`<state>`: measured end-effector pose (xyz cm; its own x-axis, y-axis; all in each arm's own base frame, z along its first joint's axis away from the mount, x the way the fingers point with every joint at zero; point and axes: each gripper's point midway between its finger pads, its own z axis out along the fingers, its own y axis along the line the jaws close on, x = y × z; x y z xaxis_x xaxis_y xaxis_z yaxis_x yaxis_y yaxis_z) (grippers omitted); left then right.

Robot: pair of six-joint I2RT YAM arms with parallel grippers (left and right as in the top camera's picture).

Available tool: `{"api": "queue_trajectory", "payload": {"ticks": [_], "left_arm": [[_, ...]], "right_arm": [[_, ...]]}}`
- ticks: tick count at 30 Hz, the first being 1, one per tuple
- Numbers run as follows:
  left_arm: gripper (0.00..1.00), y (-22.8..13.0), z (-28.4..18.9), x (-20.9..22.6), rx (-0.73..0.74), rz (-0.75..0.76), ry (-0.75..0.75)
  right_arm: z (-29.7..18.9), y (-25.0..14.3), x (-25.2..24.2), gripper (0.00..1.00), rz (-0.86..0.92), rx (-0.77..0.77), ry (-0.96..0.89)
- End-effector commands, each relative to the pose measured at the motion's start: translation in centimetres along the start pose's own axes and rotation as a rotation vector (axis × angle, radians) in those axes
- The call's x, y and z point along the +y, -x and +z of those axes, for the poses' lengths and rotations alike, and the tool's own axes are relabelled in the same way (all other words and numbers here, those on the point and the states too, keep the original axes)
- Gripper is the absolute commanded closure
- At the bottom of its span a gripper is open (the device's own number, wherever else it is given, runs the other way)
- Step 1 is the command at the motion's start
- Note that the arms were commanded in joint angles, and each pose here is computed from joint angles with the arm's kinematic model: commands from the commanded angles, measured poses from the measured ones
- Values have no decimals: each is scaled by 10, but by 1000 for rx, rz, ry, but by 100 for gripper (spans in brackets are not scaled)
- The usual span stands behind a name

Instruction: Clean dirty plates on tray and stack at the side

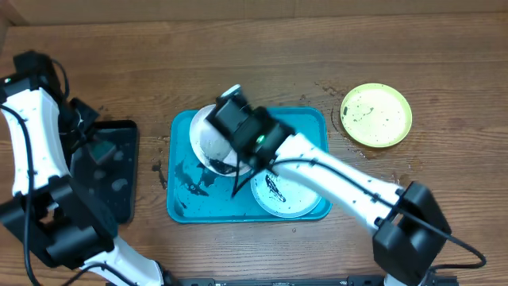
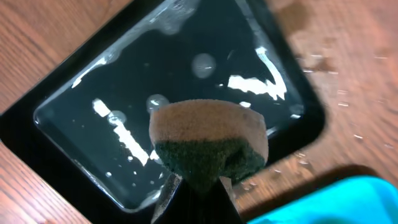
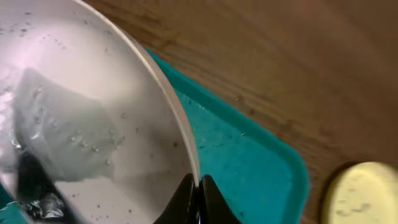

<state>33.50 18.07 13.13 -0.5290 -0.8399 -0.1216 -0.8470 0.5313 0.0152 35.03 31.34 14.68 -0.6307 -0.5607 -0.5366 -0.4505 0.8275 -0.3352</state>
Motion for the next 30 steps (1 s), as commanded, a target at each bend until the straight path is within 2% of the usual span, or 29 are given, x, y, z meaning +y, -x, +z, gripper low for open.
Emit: {"api": "queue_trajectory", "payload": {"ticks": [1,5,14,20,21,22,24,26,28,30], "left_arm": [[96,5,27,14,71,-33,18],[96,13,51,27,106,-67,47],[96,13,93,36,183,-66,88],[96,18,99,33,169,-53,76],[96,18,99,32,171,-41,69],[96,18,99,32,173,-42,68],[96,17,99,32,174,-41,68],[96,17,99,32,174,-41,68],[96,17,99,32,175,-41,68],[96,17,99,31,173,-41,68]], "right_arm": [[-40,31,-23,96,-110,-136,-244],[-66,39,-8,96,-272,-198,-355],[-107,57,6,96,-442,-286,-539],[-110,62,5,96,-437,-303,-551],[-120,66,-12,96,-383,-307,-659],[-123,70,-15,96,-338,-328,-672],[-118,76,0,96,-351,-359,-579],[-118,75,4,96,-431,-339,-582],[-126,81,-5,96,-343,-369,-634],[-119,82,10,96,-385,-379,-544]]}}
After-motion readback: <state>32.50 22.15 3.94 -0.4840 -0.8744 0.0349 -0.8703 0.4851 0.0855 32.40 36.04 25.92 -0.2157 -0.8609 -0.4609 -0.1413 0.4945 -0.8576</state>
